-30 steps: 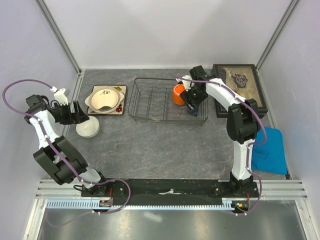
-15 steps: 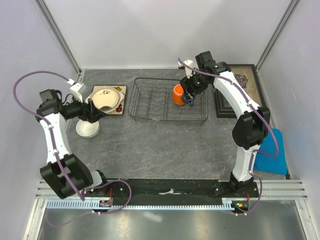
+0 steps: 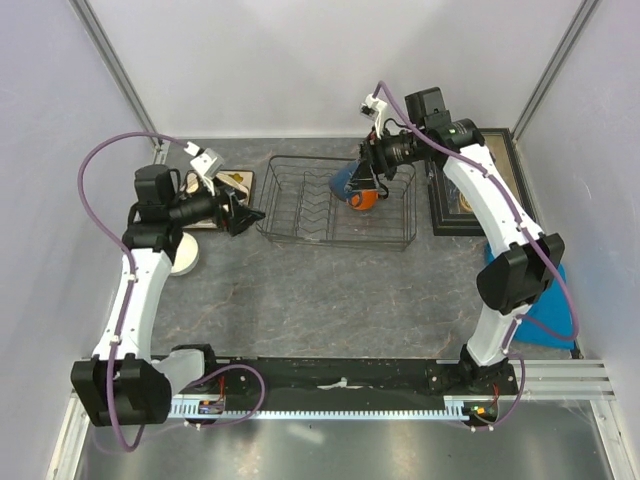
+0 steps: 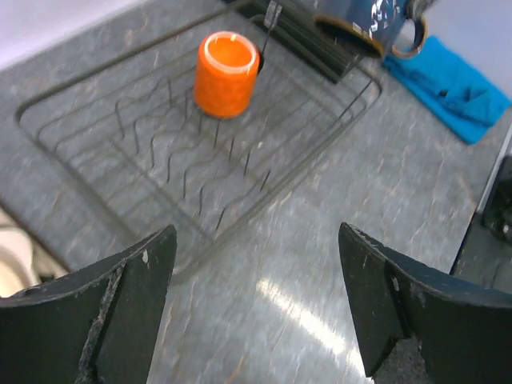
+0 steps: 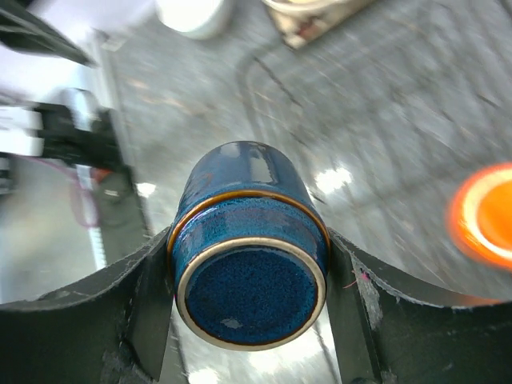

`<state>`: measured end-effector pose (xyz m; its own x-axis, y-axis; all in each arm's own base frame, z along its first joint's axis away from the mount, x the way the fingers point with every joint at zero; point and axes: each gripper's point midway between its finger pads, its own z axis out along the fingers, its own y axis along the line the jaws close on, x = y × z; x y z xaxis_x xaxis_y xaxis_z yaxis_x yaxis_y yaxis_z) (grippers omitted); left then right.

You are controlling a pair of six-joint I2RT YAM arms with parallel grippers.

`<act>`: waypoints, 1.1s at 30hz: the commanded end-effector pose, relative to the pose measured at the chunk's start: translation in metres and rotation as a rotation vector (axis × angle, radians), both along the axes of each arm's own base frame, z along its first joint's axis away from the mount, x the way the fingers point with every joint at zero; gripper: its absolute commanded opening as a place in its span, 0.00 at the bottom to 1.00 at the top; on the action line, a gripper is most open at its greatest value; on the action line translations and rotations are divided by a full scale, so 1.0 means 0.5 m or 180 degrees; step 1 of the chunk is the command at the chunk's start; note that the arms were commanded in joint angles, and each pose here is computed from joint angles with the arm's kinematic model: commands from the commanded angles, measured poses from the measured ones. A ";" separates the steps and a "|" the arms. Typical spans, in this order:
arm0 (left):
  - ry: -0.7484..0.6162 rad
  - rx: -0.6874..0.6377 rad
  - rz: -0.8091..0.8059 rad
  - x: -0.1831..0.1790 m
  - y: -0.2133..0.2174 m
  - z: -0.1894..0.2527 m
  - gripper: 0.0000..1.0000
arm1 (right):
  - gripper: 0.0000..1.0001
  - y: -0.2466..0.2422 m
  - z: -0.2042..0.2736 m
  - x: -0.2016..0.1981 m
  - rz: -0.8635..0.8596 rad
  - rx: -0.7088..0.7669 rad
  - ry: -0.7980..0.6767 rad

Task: Unload the mixed dishes from the dish rack
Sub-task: Pick up the cup from the dish rack, then place the cup at the center of the board.

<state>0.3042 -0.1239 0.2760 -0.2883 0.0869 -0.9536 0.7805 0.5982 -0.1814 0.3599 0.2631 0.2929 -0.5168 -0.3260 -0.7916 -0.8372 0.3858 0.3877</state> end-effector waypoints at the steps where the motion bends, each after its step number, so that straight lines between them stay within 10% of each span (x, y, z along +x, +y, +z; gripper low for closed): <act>1: -0.0249 -0.0312 0.0059 0.035 -0.058 0.063 0.88 | 0.34 0.040 0.134 -0.074 0.0553 0.0848 -0.0058; 33: -0.0270 -0.1004 -0.0293 0.058 -0.254 0.171 0.79 | 0.34 0.111 0.176 -0.139 0.0976 0.1522 0.0082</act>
<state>0.3327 -0.2386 0.3343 -0.2528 -0.1423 -0.9570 0.8259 0.4835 -0.2901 0.3108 0.3182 0.3533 -0.5636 -0.0890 -0.8212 -0.8239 -0.0103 0.5666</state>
